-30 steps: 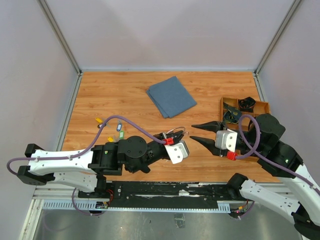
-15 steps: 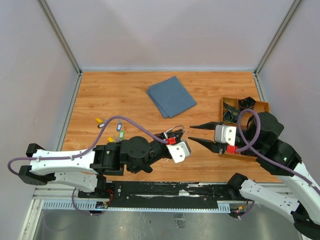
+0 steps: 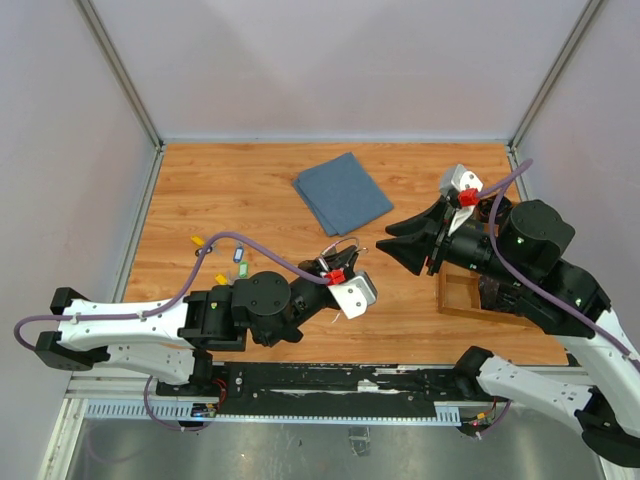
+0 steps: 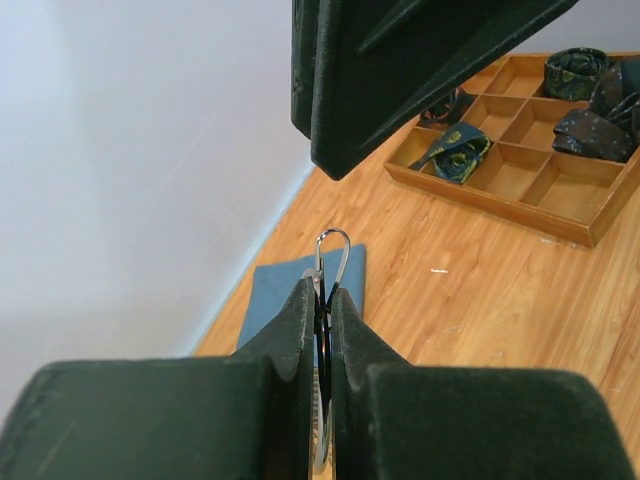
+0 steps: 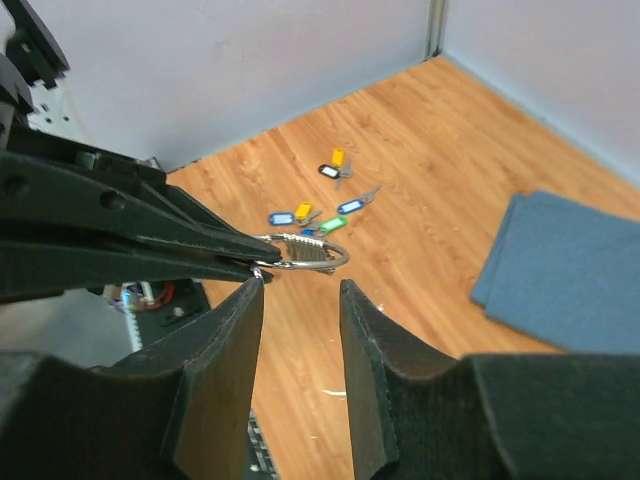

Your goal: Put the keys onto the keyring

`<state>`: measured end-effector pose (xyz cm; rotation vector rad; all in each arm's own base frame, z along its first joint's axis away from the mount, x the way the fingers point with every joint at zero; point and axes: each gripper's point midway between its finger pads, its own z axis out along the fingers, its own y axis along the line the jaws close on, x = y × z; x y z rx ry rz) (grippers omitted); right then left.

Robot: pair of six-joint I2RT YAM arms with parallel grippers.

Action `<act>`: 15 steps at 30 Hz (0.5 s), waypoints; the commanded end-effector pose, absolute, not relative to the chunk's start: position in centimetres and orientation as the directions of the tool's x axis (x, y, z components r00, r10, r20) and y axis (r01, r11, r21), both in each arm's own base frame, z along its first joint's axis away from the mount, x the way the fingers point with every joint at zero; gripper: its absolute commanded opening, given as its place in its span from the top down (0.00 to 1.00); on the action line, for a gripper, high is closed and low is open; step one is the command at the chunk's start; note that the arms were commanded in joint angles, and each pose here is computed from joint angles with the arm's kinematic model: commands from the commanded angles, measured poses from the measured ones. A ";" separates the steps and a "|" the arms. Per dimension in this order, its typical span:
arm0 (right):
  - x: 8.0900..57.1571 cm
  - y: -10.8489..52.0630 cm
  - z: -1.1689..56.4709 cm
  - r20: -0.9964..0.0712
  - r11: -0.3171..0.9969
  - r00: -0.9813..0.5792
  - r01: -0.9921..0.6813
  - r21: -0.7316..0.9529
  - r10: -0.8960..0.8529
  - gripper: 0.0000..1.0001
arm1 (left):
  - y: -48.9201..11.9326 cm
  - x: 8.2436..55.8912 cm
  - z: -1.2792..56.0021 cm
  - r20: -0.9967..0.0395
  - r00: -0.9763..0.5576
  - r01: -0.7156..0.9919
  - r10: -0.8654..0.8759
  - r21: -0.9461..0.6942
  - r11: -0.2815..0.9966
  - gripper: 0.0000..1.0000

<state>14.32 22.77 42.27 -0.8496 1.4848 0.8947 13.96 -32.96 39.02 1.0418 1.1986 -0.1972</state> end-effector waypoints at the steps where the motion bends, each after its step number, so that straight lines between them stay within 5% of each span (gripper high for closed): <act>1: 13.3 23.3 42.8 -0.960 0.436 -0.277 -0.859 0.268 0.044 0.63 | -32.1 14.4 40.6 -0.847 0.409 0.600 0.340 0.530 0.599 1.00; 15: 12.8 25.2 41.4 -0.931 0.369 -0.365 -0.869 0.331 -0.025 0.70 | -32.1 14.4 40.5 -0.847 0.410 0.601 0.339 0.530 0.597 0.99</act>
